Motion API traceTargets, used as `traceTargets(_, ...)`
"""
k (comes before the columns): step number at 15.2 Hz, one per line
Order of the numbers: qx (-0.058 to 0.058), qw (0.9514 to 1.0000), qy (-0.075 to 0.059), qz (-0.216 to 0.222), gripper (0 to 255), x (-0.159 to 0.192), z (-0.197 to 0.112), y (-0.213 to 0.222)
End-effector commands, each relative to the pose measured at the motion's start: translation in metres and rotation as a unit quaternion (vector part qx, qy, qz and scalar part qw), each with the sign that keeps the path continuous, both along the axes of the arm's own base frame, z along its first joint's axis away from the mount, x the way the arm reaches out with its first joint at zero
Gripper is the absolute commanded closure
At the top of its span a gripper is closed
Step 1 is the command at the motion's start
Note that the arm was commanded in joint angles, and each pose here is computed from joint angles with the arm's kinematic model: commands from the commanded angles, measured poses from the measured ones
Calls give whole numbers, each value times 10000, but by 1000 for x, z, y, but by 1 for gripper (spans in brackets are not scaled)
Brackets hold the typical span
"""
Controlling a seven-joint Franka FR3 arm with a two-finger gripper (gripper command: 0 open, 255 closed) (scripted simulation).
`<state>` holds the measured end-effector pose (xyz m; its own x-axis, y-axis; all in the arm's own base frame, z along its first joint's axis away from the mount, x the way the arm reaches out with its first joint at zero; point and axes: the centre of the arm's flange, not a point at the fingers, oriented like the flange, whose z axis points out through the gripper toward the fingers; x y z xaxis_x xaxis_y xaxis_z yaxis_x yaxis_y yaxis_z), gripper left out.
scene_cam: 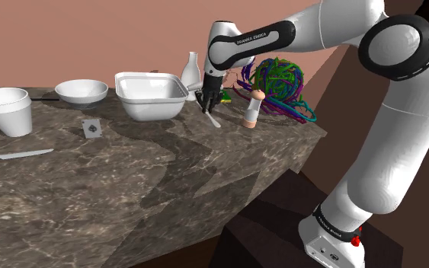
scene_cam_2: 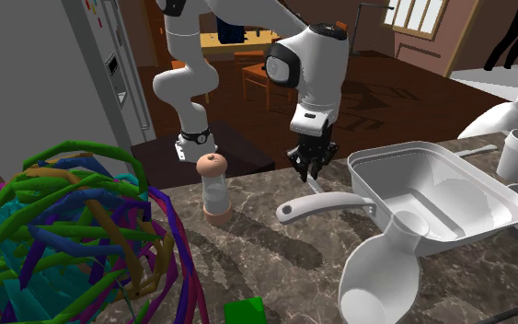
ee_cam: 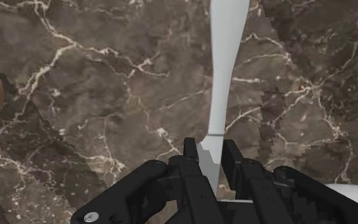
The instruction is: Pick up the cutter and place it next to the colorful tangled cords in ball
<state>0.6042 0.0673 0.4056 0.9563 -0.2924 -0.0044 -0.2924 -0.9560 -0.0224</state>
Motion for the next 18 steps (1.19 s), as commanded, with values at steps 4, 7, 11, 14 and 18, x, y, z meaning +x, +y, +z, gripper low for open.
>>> traceTargets(4, -1, 10000, 2, 0, 255, 0, 27, -1)
traceTargets(7, -1, 10000, 2, 0, 255, 0, 43, -1)
traceTargets(11, -1, 10000, 2, 0, 255, 0, 64, -1)
traceTargets(14, -1, 10000, 2, 0, 255, 0, 80, -1)
traceTargets(18, -1, 10000, 2, 0, 255, 0, 101, -1)
